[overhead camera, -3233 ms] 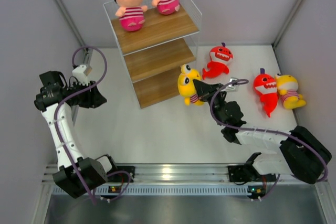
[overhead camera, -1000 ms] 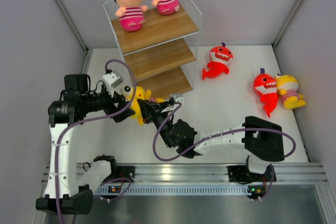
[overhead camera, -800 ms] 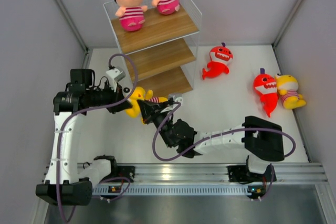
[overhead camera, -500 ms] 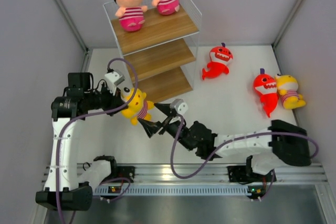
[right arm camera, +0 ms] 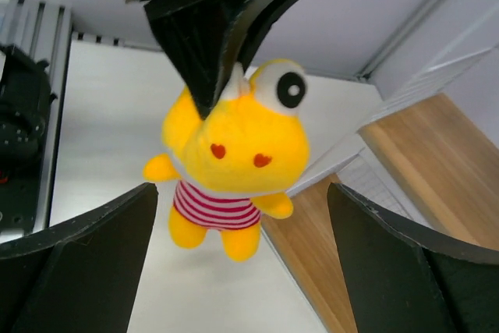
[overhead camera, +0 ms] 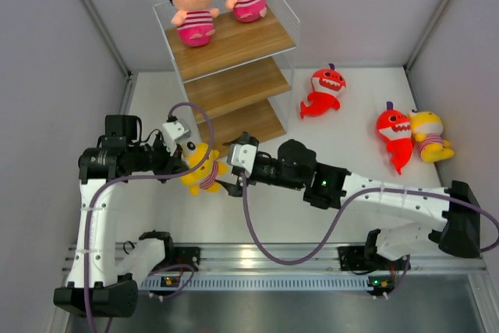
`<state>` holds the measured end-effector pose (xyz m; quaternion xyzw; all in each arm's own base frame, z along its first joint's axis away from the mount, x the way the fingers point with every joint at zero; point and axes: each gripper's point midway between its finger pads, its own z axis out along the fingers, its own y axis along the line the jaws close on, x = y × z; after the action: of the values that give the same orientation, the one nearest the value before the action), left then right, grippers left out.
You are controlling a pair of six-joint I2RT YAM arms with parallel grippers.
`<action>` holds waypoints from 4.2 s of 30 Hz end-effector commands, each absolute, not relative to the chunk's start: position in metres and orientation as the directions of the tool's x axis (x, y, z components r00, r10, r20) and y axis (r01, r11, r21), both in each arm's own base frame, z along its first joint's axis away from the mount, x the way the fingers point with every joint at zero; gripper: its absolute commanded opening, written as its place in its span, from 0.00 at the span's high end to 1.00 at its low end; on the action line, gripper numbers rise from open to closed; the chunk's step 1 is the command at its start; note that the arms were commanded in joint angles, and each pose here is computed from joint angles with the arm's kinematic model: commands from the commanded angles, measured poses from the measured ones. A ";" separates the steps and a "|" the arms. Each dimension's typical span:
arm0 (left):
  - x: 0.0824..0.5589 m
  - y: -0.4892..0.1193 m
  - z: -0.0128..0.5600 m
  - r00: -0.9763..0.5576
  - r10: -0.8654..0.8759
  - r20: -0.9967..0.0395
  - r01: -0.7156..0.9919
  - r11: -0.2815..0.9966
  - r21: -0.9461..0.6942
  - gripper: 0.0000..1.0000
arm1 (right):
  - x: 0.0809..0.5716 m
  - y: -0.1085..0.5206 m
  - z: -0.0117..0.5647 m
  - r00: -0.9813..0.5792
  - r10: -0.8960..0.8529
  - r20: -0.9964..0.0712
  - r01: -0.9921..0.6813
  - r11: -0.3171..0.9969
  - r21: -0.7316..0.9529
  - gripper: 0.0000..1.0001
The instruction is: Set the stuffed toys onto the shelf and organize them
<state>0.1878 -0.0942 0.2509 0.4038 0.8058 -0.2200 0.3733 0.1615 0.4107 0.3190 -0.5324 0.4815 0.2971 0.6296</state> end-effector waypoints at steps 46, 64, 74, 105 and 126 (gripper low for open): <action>0.186 -0.074 0.253 -0.428 0.530 -0.733 0.764 0.645 0.020 0.04 | 0.383 0.336 0.260 0.268 0.175 -0.947 -0.264 0.959 0.102 1.00; 0.184 -0.074 0.256 -0.410 0.533 -0.740 0.766 0.642 0.038 0.04 | 0.433 0.348 0.233 0.268 0.292 -0.918 -0.291 0.933 0.212 1.00; 0.184 -0.072 0.257 -0.409 0.535 -0.739 0.760 0.648 0.048 0.04 | 0.462 0.350 0.210 0.259 0.196 -0.946 -0.221 0.965 0.140 1.00; 0.181 -0.071 0.256 -0.408 0.537 -0.738 0.758 0.650 0.053 0.04 | 0.482 0.338 0.214 0.263 0.088 -0.961 -0.172 0.984 0.043 0.71; 0.180 -0.074 0.256 -0.400 0.534 -0.745 0.767 0.640 0.048 0.04 | 0.450 0.339 0.239 0.295 0.098 -0.951 -0.234 0.972 0.027 0.26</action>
<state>0.1814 -0.0711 0.2467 0.3864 0.8341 -0.1532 0.3627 0.4607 0.3383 0.1811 -0.0873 0.6317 0.0661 0.7675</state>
